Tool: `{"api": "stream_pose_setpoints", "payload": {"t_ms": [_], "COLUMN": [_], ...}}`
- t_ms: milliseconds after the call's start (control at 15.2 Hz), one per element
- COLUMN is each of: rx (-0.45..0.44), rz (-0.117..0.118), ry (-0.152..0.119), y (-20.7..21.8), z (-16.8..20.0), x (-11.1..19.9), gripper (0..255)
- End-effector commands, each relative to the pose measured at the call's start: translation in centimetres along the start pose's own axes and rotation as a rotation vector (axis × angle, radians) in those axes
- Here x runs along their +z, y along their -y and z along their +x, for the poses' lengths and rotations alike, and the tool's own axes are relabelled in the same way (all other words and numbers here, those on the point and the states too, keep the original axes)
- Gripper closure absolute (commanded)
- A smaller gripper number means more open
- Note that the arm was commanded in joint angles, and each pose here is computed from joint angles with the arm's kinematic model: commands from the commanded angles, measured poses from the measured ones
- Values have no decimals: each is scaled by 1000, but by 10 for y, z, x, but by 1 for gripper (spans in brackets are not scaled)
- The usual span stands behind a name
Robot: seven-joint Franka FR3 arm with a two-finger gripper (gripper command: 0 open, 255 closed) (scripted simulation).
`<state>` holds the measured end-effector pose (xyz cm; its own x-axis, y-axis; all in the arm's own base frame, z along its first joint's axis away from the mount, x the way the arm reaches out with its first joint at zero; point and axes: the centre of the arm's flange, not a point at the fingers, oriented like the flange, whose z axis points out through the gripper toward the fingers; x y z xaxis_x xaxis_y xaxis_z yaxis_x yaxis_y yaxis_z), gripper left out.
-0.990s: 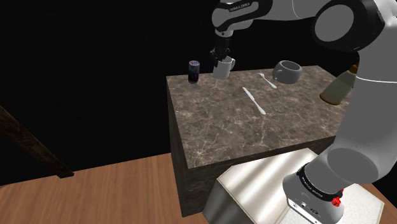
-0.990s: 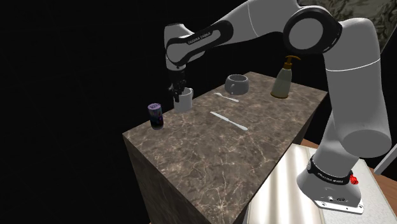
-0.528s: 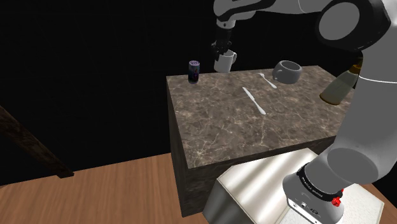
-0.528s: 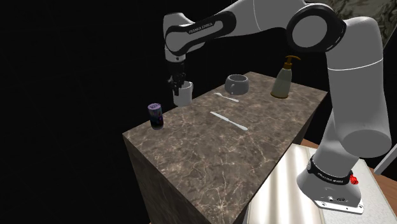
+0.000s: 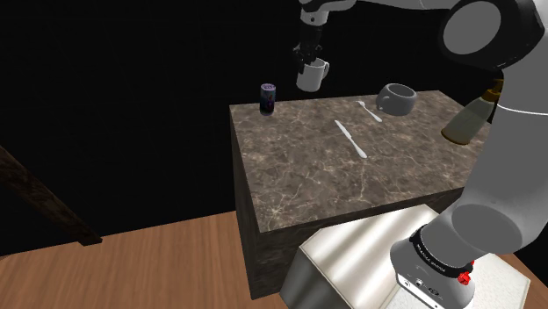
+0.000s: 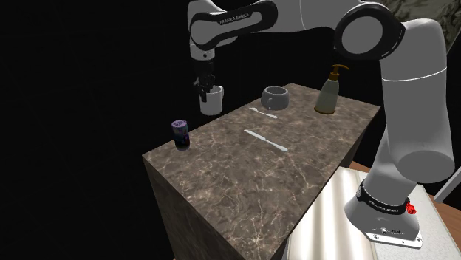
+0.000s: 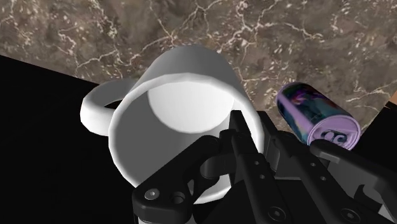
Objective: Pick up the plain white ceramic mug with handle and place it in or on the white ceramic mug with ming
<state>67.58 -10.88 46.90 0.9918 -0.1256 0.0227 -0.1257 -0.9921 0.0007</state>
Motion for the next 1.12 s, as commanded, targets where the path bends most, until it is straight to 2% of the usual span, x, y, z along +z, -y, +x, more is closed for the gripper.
{"api": "stream_pose_setpoints", "payload": {"t_ms": [0, 660, 1056], "rx": [0, 0, 0], "rz": [0, 0, 0], "ry": [0, 0, 0], "y": [-2, -2, -73], "z": [0, 1, -32], "x": [-10, -60, -67], "gripper": [255, 255, 255]}}
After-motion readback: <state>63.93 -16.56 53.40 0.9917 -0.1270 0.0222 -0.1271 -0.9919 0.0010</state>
